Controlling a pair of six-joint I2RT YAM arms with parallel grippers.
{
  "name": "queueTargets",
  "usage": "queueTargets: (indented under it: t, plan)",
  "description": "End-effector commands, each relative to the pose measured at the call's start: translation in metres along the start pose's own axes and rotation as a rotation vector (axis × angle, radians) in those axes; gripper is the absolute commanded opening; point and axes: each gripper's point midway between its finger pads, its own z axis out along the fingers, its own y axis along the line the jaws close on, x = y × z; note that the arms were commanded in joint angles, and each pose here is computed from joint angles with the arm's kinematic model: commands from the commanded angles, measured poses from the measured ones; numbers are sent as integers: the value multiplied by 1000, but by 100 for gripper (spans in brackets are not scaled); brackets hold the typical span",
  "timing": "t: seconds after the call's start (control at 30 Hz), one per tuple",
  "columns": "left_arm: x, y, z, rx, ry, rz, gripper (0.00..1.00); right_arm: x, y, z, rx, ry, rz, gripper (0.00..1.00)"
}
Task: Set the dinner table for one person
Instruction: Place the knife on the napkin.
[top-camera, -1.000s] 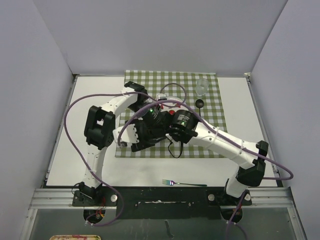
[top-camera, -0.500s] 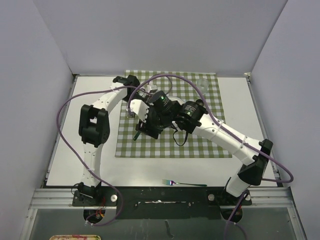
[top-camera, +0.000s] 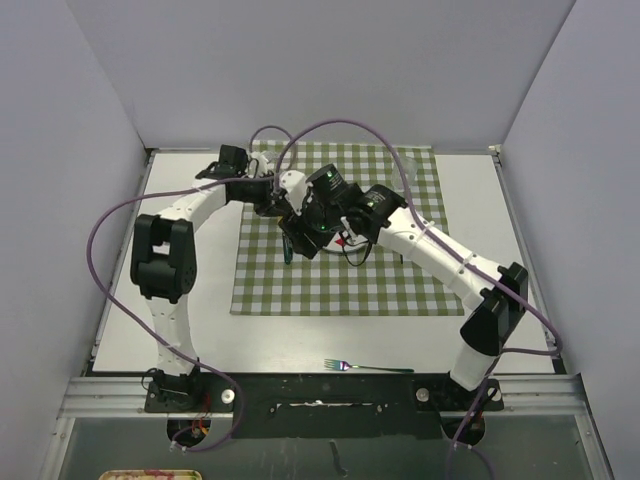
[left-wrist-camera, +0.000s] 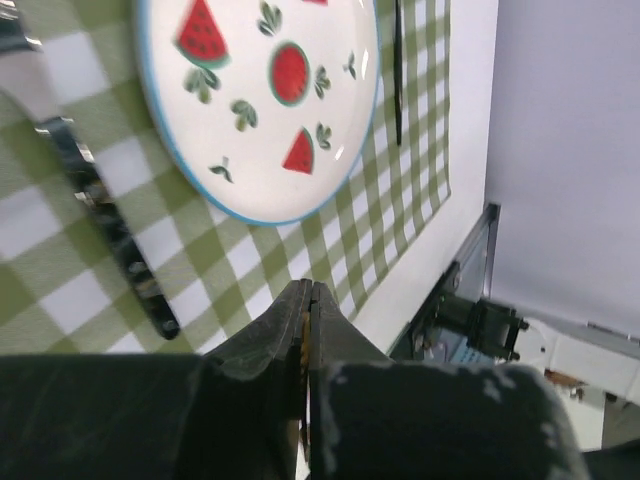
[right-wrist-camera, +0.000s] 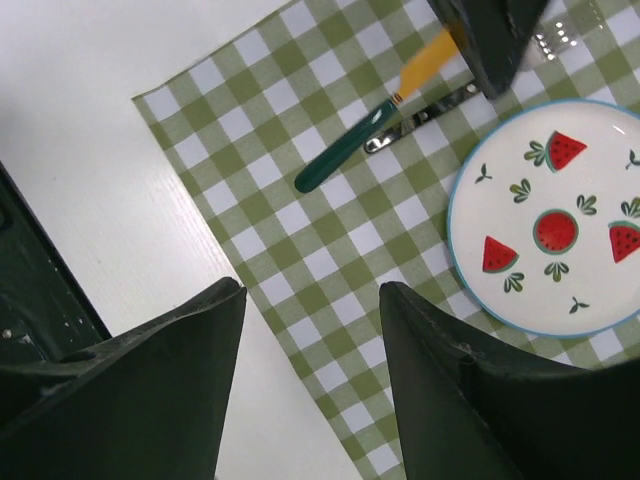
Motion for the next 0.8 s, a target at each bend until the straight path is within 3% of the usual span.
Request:
queueTargets:
  t: [0.0, 0.3, 0.5, 0.77]
  plan:
    - [-66, -36, -57, 75, -328, 46, 0, -29, -20, -7, 42, -113, 116, 57]
    - [-98, -39, -83, 90, -568, -7, 0, -29, -23, 14, -8, -97, 179, 57]
    - [-101, -70, -78, 116, -574, 55, 0, -23, -29, 33, 10, -67, 144, 54]
    - [-92, -80, -77, 122, -571, 69, 0, -20, -59, 51, 153, -34, 65, 54]
